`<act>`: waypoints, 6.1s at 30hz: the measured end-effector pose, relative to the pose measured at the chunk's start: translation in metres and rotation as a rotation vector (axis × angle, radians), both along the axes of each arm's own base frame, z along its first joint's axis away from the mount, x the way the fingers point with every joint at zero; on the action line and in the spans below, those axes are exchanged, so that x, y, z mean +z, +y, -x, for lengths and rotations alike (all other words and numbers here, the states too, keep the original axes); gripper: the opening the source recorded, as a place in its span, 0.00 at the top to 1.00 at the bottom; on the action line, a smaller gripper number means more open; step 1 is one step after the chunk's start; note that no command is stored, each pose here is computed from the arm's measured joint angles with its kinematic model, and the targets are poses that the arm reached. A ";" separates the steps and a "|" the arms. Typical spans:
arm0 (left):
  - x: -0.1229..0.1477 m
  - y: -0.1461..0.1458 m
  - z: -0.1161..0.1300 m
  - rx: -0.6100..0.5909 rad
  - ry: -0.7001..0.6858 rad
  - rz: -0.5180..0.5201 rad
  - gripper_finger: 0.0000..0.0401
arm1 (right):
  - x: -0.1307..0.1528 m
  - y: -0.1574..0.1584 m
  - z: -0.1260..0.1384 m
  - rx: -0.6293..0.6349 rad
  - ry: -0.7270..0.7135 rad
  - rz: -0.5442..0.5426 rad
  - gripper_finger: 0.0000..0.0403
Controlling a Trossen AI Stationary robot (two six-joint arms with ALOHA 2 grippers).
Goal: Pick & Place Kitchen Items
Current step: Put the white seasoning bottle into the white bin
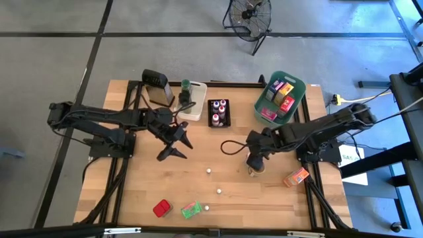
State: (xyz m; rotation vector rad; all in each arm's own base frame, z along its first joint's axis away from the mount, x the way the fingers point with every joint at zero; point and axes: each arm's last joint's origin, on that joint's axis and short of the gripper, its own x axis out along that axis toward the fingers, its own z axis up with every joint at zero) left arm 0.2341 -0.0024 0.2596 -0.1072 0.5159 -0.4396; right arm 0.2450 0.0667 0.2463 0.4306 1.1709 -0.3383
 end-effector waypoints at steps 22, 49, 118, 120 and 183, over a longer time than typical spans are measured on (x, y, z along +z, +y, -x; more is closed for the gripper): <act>0.000 0.003 0.000 0.015 0.003 0.005 0.43 | -0.044 0.007 -0.021 0.002 0.188 -0.041 0.24; -0.008 0.002 0.005 0.007 0.096 0.006 0.43 | -0.012 0.001 -0.051 0.148 0.079 -0.020 0.49; -0.054 0.015 -0.093 0.259 -0.180 -0.053 0.15 | 0.044 -0.011 -0.089 0.369 -0.294 0.223 0.49; -0.055 0.014 -0.098 0.245 -0.175 -0.048 0.15 | 0.044 -0.011 -0.090 0.368 -0.295 0.223 0.49; 0.020 -0.022 -0.034 0.240 -0.234 -0.274 0.52 | 0.080 0.044 -0.068 0.375 -0.286 0.284 0.31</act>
